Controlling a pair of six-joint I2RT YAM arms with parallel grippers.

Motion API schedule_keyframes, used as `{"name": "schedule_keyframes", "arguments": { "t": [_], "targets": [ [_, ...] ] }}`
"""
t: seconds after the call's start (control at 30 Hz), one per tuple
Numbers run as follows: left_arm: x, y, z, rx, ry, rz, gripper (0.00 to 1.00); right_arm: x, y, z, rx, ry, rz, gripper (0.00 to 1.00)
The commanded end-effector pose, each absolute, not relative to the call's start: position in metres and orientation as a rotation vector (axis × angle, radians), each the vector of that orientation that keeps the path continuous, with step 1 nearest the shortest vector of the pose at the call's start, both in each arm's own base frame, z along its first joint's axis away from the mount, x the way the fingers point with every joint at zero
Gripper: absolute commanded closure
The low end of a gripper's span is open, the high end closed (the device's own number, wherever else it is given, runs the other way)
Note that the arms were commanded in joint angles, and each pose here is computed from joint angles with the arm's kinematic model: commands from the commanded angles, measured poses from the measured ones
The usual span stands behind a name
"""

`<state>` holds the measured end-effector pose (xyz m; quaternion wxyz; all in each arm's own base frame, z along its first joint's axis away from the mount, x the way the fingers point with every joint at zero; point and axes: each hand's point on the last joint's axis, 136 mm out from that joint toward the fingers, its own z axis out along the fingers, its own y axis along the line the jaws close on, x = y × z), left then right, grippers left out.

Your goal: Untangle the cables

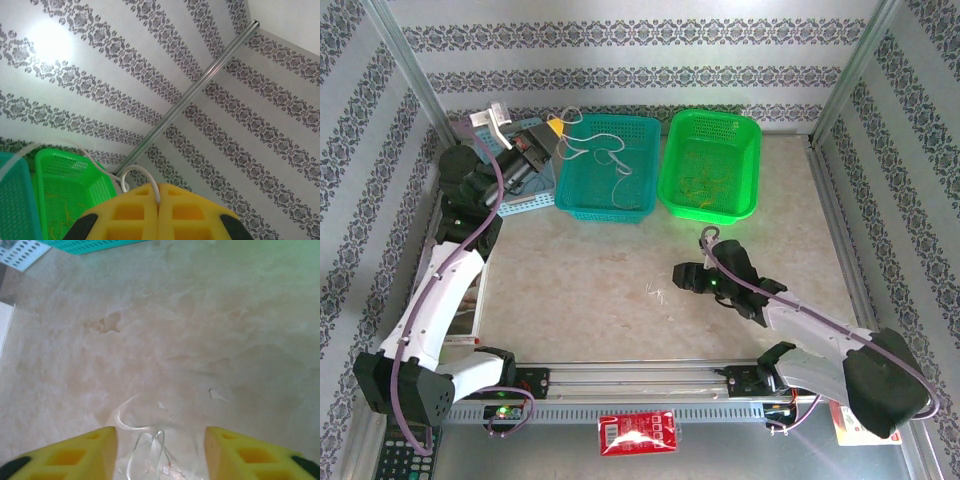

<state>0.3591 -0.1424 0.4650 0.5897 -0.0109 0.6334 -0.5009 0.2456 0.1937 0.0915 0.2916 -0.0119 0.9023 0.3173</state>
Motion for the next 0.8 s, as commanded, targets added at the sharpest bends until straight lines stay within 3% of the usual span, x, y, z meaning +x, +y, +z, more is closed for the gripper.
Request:
{"name": "schedule_keyframes", "arguments": {
  "t": [0.0, 0.5, 0.77],
  "targets": [
    [0.351, -0.14, 0.472, -0.001, 1.431, -1.185, 1.0, 0.252, 0.196, 0.111, -0.076, 2.382, 0.802, 0.4],
    [0.364, -0.143, 0.454, -0.015, 1.462, -1.204, 1.0, 0.279, 0.226, 0.234, -0.22, 2.117, 0.906, 0.34],
    [0.39, -0.145, 0.44, -0.018, 1.497, -1.164, 1.0, 0.3, 0.25, 0.249, -0.25, 2.08, 0.95, 0.34]
  ]
}}
